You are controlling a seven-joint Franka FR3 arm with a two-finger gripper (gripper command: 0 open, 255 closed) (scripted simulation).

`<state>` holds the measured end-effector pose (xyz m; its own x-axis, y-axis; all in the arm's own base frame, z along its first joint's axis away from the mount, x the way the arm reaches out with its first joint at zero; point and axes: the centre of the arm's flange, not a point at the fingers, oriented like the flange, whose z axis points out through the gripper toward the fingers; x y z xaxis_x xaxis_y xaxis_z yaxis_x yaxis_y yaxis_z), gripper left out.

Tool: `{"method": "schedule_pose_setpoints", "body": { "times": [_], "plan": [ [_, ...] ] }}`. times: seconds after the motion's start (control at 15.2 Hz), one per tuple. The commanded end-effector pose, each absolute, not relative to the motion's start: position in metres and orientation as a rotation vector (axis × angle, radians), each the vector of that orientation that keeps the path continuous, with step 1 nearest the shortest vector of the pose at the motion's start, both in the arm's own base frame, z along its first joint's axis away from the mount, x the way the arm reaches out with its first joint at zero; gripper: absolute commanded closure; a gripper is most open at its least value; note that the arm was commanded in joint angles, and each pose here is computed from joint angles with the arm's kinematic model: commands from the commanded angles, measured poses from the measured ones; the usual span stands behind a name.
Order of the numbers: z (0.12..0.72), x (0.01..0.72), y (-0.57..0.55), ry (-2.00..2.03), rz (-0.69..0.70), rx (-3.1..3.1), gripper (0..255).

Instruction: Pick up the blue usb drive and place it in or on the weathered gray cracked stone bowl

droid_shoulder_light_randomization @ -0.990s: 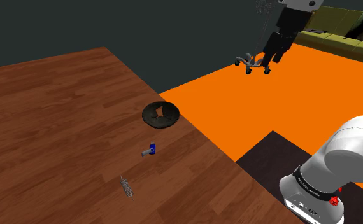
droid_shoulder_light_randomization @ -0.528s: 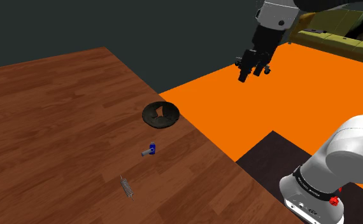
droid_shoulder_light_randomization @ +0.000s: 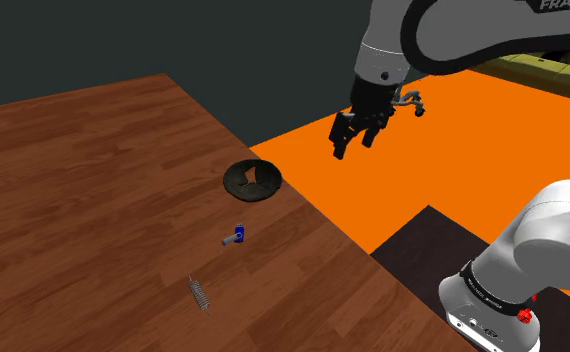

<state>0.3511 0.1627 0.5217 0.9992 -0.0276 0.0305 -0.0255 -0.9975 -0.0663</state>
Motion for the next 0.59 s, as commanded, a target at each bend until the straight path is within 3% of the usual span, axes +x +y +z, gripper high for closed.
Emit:
{"method": "schedule_pose_setpoints", "body": {
  "times": [0.0, 0.53],
  "plan": [
    [0.508, 0.357, 0.188, 0.059, -0.045, -3.079, 0],
    [0.455, 0.384, 0.280, 0.122, -0.029, -3.098, 0]
  ]
}}
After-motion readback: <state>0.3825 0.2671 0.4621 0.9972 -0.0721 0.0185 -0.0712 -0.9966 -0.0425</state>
